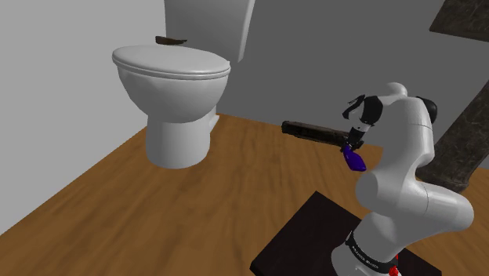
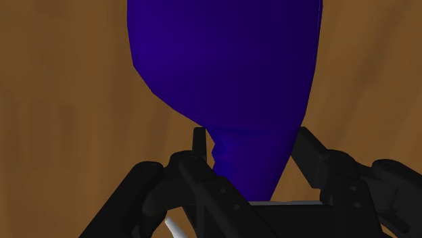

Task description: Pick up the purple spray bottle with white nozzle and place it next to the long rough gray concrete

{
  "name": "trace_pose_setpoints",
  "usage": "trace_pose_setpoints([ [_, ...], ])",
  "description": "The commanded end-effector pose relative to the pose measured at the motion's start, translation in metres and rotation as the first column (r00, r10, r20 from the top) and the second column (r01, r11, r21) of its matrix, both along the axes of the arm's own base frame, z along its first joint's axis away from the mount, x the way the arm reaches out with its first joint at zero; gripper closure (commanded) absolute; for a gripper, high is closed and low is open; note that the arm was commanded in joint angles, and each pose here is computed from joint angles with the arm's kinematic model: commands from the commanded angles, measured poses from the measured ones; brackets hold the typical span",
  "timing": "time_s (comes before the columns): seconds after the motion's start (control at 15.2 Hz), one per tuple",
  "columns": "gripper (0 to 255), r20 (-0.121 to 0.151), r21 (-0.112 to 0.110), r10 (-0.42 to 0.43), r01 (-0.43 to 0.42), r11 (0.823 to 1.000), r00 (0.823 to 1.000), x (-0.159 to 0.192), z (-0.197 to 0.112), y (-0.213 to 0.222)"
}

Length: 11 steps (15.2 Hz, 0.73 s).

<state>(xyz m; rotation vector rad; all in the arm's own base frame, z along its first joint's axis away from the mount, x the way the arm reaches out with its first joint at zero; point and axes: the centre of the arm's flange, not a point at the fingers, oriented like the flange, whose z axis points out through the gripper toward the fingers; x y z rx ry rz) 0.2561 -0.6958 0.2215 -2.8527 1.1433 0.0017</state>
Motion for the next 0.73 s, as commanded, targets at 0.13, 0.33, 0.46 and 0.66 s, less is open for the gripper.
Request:
trace_pose_setpoints([
  [0.13, 255, 0.000, 0.000, 0.000, 0.000, 1.000, 1.000, -0.002, -0.022, 0.000],
  [0.33, 255, 0.000, 0.000, 0.000, 0.000, 1.000, 1.000, -0.002, -0.038, 0.000],
  [0.46, 255, 0.000, 0.000, 0.000, 0.000, 1.000, 1.000, -0.002, -0.048, 0.000],
  [0.66, 255, 0.000, 0.000, 0.000, 0.000, 1.000, 1.000, -0.002, -0.064, 0.000],
])
